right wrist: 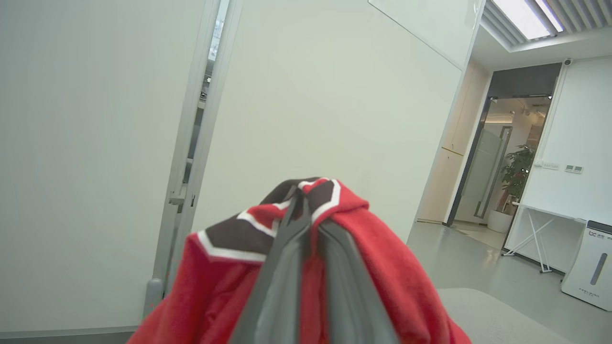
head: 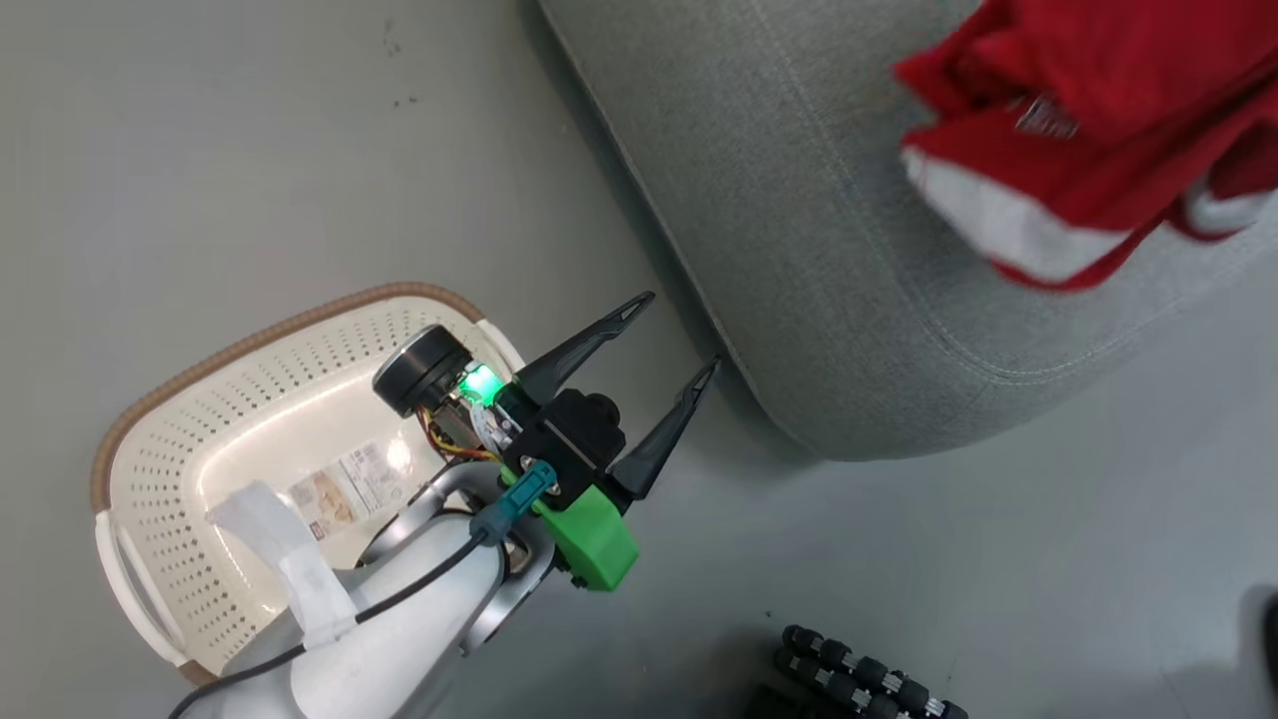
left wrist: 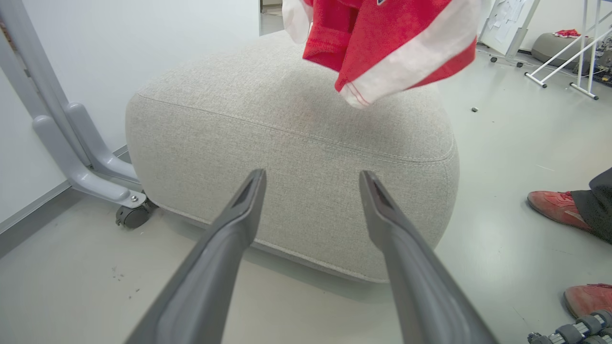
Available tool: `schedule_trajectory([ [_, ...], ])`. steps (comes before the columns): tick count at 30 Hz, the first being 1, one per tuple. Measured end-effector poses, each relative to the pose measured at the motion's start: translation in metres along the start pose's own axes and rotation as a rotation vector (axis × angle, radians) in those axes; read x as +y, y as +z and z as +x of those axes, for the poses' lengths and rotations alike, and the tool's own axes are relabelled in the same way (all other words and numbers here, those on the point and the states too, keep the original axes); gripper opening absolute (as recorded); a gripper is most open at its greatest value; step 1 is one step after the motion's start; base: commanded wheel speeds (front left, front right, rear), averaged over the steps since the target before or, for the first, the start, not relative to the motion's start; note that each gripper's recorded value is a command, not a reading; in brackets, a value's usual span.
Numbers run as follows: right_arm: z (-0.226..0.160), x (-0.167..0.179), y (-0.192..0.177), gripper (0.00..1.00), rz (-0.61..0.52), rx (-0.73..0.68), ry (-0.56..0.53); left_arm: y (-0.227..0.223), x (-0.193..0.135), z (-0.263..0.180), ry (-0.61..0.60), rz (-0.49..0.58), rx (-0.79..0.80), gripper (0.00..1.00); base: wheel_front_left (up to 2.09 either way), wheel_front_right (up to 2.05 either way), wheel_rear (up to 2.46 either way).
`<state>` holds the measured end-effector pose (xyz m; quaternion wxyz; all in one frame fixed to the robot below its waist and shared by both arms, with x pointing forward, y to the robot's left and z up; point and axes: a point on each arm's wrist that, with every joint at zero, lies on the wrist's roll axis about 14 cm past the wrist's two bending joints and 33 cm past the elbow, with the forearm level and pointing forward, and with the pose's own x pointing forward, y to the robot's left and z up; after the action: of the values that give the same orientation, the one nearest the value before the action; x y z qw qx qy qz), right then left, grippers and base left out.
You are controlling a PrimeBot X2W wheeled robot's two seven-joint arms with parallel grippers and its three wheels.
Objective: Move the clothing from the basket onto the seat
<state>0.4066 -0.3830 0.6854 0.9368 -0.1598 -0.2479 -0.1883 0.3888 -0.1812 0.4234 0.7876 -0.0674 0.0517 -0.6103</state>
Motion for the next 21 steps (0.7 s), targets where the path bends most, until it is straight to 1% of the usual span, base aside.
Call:
schedule_trajectory([
  [3, 0.030, -0.012, -0.006, 0.00, -0.052, -0.015, 0.004, -0.010, 0.012, -0.003, 0.013, -0.010, 0.013, 1.00, 0.00, 0.00, 0.00],
  [6, 0.052, -0.017, -0.024, 0.00, -0.091, 0.008, 0.009, -0.021, 0.024, -0.008, 0.033, -0.021, 0.026, 1.00, 0.00, 0.00, 0.00],
  [10, 0.062, -0.015, -0.068, 0.00, -0.132, 0.097, 0.015, -0.034, 0.039, -0.013, 0.063, -0.037, 0.032, 1.00, 0.00, 0.00, 0.00],
  [13, 0.054, -0.013, -0.114, 0.00, -0.146, 0.208, 0.011, -0.045, 0.048, -0.018, 0.087, -0.055, 0.041, 1.00, 0.00, 0.00, 0.00],
  [16, 0.031, -0.011, -0.166, 0.00, -0.167, 0.351, 0.004, -0.057, 0.055, -0.025, 0.115, -0.075, 0.060, 1.00, 0.00, 0.00, 0.00],
  [19, 0.004, -0.006, -0.208, 0.00, -0.123, 0.464, -0.035, -0.068, 0.064, -0.032, 0.154, -0.095, 0.074, 1.00, 0.00, 0.00, 0.00],
  [21, -0.008, -0.002, -0.226, 0.00, -0.102, 0.509, -0.053, -0.072, 0.068, -0.036, 0.175, -0.110, 0.080, 1.00, 0.00, 0.00, 0.00],
])
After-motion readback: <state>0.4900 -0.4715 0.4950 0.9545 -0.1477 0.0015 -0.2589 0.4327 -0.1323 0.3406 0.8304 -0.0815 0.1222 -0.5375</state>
